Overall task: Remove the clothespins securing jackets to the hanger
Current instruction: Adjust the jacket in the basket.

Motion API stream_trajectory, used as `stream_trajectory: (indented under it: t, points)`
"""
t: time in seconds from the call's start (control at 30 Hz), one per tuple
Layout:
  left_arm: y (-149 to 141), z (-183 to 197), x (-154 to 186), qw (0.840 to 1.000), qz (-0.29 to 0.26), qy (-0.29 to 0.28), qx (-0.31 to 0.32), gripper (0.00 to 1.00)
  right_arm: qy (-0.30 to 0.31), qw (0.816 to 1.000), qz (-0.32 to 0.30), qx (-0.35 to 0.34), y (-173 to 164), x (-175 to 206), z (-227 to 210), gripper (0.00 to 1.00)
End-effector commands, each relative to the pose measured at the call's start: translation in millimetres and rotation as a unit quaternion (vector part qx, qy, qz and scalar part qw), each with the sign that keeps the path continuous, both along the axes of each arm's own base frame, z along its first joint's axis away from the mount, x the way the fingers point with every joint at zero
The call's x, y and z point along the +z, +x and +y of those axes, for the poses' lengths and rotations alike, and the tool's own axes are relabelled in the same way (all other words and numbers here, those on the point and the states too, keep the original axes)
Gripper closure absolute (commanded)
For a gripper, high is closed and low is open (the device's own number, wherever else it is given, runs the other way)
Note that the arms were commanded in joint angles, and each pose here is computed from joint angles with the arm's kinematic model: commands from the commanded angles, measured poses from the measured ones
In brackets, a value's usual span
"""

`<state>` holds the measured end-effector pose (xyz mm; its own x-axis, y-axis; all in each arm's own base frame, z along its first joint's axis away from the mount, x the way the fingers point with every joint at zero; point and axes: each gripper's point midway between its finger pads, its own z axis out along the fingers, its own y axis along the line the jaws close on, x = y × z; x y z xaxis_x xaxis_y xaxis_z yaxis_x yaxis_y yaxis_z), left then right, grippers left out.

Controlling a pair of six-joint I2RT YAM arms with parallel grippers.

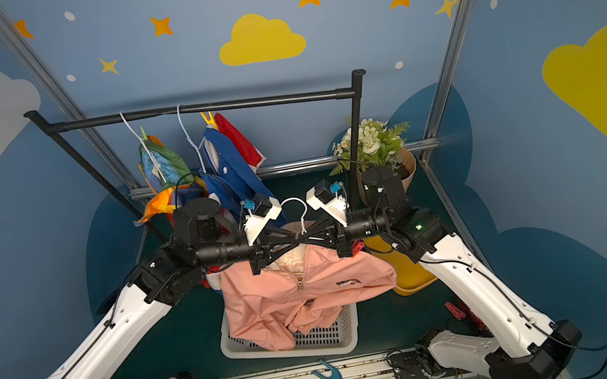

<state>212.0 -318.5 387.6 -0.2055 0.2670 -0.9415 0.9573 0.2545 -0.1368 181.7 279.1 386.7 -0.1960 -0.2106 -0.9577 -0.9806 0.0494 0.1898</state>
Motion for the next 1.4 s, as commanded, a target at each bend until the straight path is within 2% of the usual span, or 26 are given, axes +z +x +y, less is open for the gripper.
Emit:
stream_trajectory:
  t: [0.0,0.1,0.43,0.5,0.63,0.73,0.77,0.97,1.27,1.3,1.33,1.37]
  points:
    - [-1.3,-1.0,8.2,1.000,-0.005,-0.023,-0.007,0.87,0.022,0.999,-0.032,0.007,-0.4,19.7,0.1,1.00]
    - [-1.5,0.4,7.6,0.999,-0.011,-0.032,-0.003,0.96,0.028,0.999,-0.032,0.001,3.7,21.6,-1.9,1.00]
    - [-1.1,1.2,4.8,0.999,-0.002,-0.043,0.001,0.96,0.039,0.999,-0.028,0.010,10.6,26.6,2.5,1.00]
    - [-2.6,2.4,2.6,0.999,-0.001,-0.037,0.000,0.93,0.042,0.999,-0.029,0.013,10.9,29.1,3.0,1.00]
    - [-2.3,5.3,-4.3,1.000,0.001,-0.023,0.006,0.77,0.044,0.998,-0.029,0.023,11.2,31.4,4.8,1.00]
    - [-3.5,5.7,-7.8,1.000,0.005,-0.014,0.000,0.75,0.044,0.998,-0.027,0.027,11.1,31.6,5.7,1.00]
    - [-3.9,5.5,-8.4,1.000,0.006,-0.012,-0.002,0.76,0.044,0.998,-0.028,0.027,11.2,31.5,5.6,1.00]
    - [-3.8,4.3,-8.6,1.000,0.009,-0.013,-0.012,0.96,0.042,0.998,-0.029,0.026,10.6,30.8,4.7,1.00]
    - [1.1,7.5,-10.3,1.000,0.005,-0.020,0.004,0.96,0.038,0.999,-0.028,0.013,15.2,30.0,2.9,1.00]
    - [3.1,9.5,-8.7,1.000,0.001,-0.023,0.013,0.96,0.036,0.999,-0.029,0.007,17.2,29.8,1.7,0.94]
    - [5.5,11.2,-8.4,0.999,-0.003,-0.024,0.021,0.96,0.033,0.999,-0.029,-0.005,20.6,28.7,0.2,0.78]
    - [7.3,12.8,-7.6,0.999,-0.007,-0.024,0.028,0.96,0.029,0.999,-0.032,-0.018,23.9,28.4,-1.9,0.74]
